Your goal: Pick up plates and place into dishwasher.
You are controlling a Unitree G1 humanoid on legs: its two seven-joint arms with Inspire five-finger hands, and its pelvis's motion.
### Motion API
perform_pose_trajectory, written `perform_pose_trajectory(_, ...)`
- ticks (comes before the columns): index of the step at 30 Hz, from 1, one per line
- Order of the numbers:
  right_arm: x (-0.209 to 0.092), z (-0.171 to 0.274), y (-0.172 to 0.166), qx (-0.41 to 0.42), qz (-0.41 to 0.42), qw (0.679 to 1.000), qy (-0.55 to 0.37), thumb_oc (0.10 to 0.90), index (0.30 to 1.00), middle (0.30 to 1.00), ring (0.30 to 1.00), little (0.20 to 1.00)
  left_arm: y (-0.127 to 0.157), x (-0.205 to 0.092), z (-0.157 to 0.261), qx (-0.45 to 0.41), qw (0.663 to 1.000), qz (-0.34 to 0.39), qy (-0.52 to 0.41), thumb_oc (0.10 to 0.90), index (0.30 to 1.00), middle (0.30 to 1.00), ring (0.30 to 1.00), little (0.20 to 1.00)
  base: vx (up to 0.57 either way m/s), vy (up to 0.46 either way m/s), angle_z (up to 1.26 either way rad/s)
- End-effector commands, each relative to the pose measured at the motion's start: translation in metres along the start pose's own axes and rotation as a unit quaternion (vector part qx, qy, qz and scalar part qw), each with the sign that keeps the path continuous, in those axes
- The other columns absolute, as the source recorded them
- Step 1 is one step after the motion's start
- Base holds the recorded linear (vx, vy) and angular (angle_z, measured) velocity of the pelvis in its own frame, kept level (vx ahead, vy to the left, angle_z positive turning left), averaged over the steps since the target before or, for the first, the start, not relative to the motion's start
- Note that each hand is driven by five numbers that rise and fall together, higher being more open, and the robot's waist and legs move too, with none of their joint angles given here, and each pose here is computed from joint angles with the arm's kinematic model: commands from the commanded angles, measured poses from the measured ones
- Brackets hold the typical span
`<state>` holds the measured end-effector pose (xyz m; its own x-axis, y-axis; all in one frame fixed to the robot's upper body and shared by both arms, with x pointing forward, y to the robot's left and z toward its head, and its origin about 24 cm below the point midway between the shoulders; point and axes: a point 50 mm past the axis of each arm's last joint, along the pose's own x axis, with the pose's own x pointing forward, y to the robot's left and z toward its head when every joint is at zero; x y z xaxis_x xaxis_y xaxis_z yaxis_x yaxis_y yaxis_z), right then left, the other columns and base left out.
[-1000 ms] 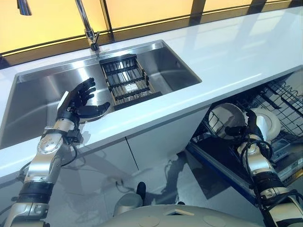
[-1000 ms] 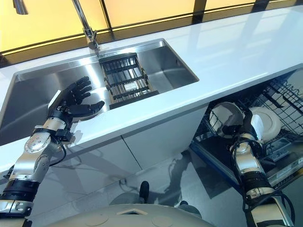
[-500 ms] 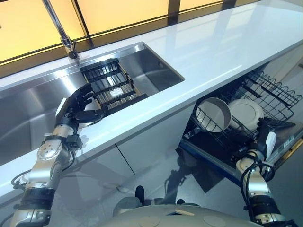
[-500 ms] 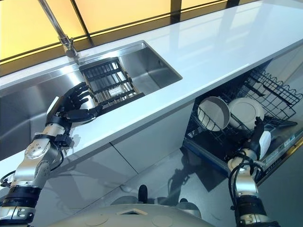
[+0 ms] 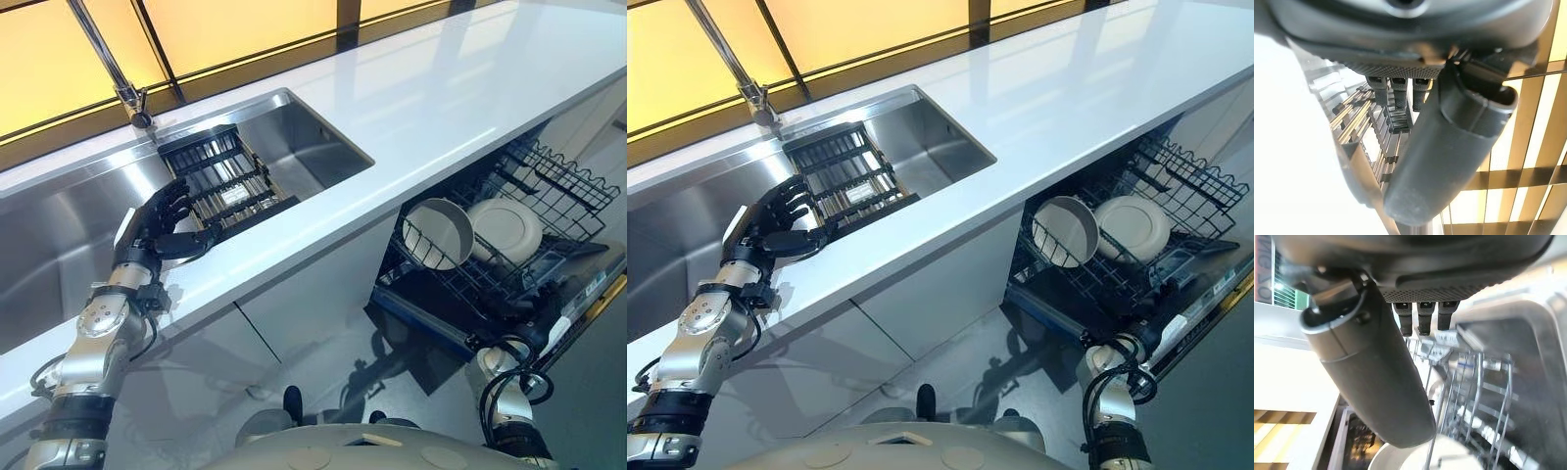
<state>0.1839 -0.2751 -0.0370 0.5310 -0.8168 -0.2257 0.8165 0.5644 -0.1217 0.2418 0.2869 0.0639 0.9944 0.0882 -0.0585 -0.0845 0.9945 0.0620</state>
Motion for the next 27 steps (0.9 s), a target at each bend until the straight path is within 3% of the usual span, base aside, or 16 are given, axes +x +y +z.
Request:
perform_pose_trajectory(1,0.006,0.049,0.032,0.098,0.071,0.988,-0.096,0.8,0.9,0.9,0.9,0.9,-0.004,0.008,0.044,0.001,0.993,-0.007,-0.114,0.8,0.9,0.9,0.9,0.9,0.04,0.01,0.09)
perform_pose_trajectory(6,-0.001,0.054,0.049,0.155,0.135,0.975,-0.089,0.8,0.9,0.9,0.9,0.9,-0.009,0.009,0.039,0.0,0.995,-0.016,-0.102,0.8,0.9,0.9,0.9,0.9,0.07,0.021,0.1)
perform_pose_trajectory(11,-0.007,0.043,0.067,0.326,0.201,0.924,0.014,0.8,0.9,0.9,0.9,0.9,-0.011,0.008,0.034,-0.001,0.996,-0.02,-0.09,0.8,0.9,0.9,0.9,0.9,0.09,0.051,0.06)
perform_pose_trajectory(12,-0.01,0.035,0.071,0.39,0.19,0.899,0.057,0.8,0.9,0.9,0.9,0.9,-0.011,0.008,0.033,-0.001,0.996,-0.021,-0.087,0.8,0.9,0.9,0.9,0.9,0.09,0.066,0.03)
perform_pose_trajectory(15,-0.016,0.03,0.075,0.433,0.166,0.883,0.074,0.8,0.9,0.9,0.9,0.9,-0.013,0.008,0.032,0.0,0.996,-0.023,-0.082,0.8,0.9,0.9,0.9,0.9,0.06,0.051,0.06)
perform_pose_trajectory(21,-0.03,0.029,0.083,0.474,0.138,0.865,0.092,0.8,0.9,0.9,0.9,0.9,-0.014,0.004,0.028,-0.007,0.997,-0.025,-0.075,0.8,0.9,0.9,0.9,0.9,0.04,0.054,0.08)
perform_pose_trajectory(27,-0.024,0.03,0.061,0.494,0.014,0.865,0.083,0.8,0.9,0.9,0.9,0.9,-0.016,0.001,0.025,-0.011,0.997,-0.028,-0.07,0.8,0.9,0.9,0.9,0.9,0.02,0.029,0.04)
